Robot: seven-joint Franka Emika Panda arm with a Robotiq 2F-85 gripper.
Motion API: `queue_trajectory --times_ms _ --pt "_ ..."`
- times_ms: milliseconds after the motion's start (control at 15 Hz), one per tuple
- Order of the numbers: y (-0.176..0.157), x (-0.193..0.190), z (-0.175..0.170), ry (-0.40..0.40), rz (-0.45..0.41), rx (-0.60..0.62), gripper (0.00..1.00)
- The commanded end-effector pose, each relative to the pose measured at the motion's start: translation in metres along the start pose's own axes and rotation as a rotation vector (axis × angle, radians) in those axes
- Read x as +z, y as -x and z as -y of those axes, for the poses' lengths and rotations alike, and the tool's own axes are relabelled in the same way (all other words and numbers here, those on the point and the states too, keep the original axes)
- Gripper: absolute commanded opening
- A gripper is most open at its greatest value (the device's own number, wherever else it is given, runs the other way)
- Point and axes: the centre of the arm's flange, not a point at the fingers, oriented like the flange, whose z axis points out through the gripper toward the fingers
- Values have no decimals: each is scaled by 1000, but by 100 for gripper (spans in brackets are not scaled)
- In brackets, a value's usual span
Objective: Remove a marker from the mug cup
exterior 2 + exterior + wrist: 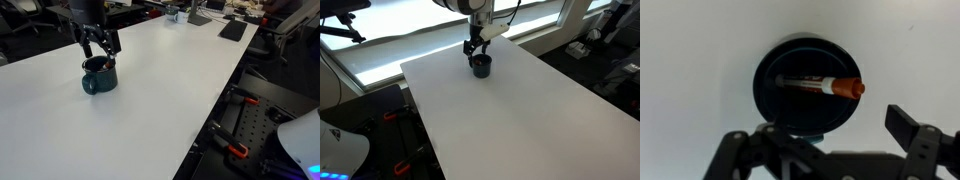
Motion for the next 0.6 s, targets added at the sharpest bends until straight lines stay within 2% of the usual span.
queue_trajectory --times_ms 0,533 --pt "1 -7 2 -16 -2 -13 100" --pt "3 6 3 -17 2 15 100"
